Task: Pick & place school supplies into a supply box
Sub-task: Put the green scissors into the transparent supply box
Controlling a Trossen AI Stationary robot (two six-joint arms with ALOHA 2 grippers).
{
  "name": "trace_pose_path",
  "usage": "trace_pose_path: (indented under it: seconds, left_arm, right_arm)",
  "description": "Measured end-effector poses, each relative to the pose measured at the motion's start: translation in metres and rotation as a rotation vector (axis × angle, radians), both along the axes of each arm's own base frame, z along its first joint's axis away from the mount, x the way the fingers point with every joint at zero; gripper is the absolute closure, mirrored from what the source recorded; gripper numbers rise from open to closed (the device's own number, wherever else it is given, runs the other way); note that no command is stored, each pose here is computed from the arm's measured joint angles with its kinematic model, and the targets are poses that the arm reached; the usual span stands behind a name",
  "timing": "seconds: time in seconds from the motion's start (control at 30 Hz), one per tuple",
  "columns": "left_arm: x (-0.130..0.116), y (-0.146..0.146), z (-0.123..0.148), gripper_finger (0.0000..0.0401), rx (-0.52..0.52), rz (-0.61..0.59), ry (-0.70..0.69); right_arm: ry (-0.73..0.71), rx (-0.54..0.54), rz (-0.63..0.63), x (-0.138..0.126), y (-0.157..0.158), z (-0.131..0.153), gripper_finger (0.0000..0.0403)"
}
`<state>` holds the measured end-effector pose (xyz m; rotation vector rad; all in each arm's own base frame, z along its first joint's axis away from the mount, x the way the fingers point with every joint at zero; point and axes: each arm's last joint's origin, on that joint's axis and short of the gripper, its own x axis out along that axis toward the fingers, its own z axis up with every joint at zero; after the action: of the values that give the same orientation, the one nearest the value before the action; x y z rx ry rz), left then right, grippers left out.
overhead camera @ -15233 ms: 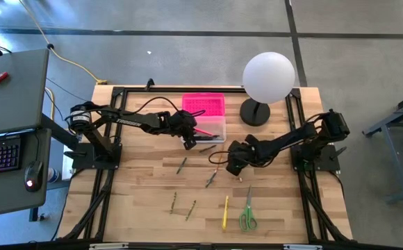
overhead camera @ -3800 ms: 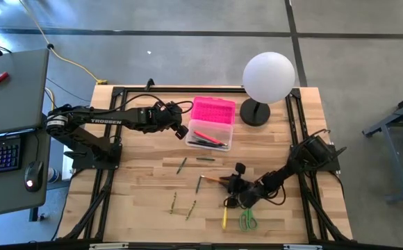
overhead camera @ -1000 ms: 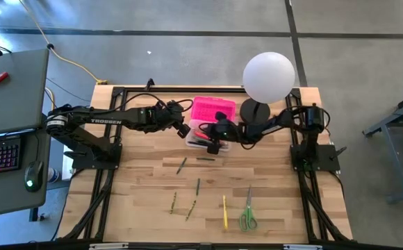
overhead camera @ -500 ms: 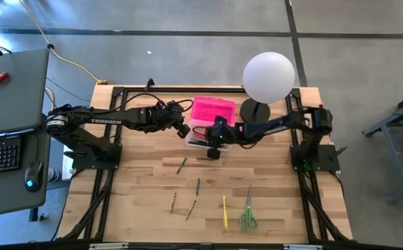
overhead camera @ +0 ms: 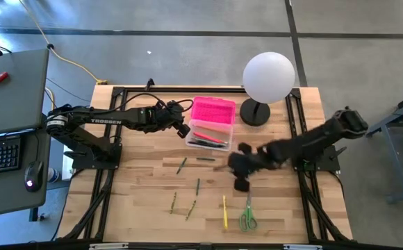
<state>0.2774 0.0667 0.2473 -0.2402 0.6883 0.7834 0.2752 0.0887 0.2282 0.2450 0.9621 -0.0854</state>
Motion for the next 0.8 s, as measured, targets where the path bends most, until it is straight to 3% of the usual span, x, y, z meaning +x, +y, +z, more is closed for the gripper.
trace_pose_path:
  seconds: [0.2,0.4,0.6,0.8]
  left_arm:
    - [0.0,0.0,0.0,0.0288,0.001,0.001,0.001]
    - [0.0,0.0,0.0,0.0288,0.001,0.001,0.0]
    - [0.0,0.0,0.0,0.0288,0.001,0.001,0.0]
    - [0.0,0.0,0.0,0.0288,0.0,0.001,0.0]
  right_arm:
    - [0.143,0.357,-0.172,-0.023,0.053,-0.004,0.0336]
    - [0.438,0.673,-0.411,-0.048,0.095,-0.011,0.0336]
    - [0.606,0.758,-0.618,-0.06,0.123,-0.028,0.0336]
    - [0.649,0.78,-0.677,-0.049,0.133,-0.051,0.0336]
